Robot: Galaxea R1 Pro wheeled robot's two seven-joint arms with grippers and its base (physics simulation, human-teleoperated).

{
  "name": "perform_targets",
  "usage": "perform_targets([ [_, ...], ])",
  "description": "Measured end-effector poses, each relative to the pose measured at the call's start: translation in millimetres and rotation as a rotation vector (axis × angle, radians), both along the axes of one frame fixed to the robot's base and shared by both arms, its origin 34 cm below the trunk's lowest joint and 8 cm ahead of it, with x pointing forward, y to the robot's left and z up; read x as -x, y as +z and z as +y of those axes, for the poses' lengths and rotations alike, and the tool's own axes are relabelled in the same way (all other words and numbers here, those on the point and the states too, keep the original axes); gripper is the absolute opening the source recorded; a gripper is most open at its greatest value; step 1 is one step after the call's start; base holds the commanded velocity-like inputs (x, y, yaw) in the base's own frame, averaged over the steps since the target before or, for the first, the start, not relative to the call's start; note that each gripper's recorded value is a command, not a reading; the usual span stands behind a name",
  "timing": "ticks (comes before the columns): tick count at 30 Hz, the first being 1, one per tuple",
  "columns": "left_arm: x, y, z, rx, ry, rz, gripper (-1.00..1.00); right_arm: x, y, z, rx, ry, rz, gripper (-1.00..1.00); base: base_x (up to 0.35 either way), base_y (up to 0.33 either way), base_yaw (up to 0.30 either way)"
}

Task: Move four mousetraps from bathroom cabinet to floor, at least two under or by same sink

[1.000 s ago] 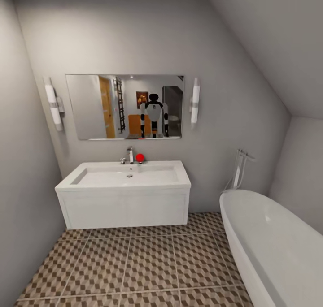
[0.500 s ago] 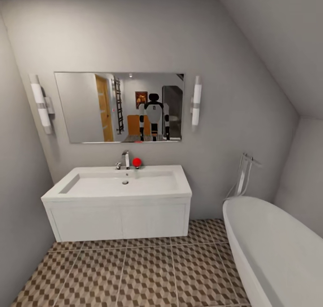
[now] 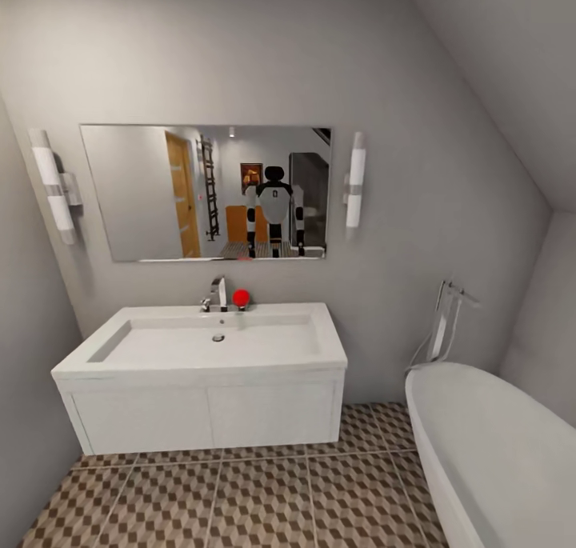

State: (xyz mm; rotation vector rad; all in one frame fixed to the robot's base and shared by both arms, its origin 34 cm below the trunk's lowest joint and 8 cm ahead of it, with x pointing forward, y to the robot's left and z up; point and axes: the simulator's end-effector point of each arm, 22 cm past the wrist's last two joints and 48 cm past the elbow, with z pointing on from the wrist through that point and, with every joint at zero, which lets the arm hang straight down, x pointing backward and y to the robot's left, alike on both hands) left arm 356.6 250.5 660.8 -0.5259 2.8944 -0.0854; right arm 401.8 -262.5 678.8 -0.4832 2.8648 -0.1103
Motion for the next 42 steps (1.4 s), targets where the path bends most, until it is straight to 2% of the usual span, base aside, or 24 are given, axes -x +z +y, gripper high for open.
perform_targets([
  [7, -0.7, 0.1, 0.1, 0.001, 0.003, -0.002, -1.00, 0.2, -0.2, 0.1, 0.000, 0.001, 0.001, -1.00, 0.039, 0.000, 0.058],
  [15, -0.2, -0.1, 0.1, 0.001, 0.004, -0.001, -1.00, 0.2, -0.2, -0.7, 0.001, 0.000, 0.001, -1.00, 0.030, 0.001, 0.249],
  [22, 0.8, -0.7, 0.1, 0.001, 0.005, 0.002, -1.00, 1.3, -0.9, -0.7, 0.001, 0.000, 0.004, -1.00, 0.218, 0.087, 0.215],
  [29, -1.4, -0.2, -0.8, 0.004, 0.007, -0.003, -1.00, 1.6, -1.4, -0.8, 0.001, -0.001, 0.005, -1.00, 0.197, 0.083, 0.044],
  [42, -4.9, -0.6, -2.3, 0.009, 0.007, -0.006, -1.00, 0.5, -2.8, 0.3, -0.007, -0.010, 0.004, -1.00, 0.018, 0.007, 0.003],
])
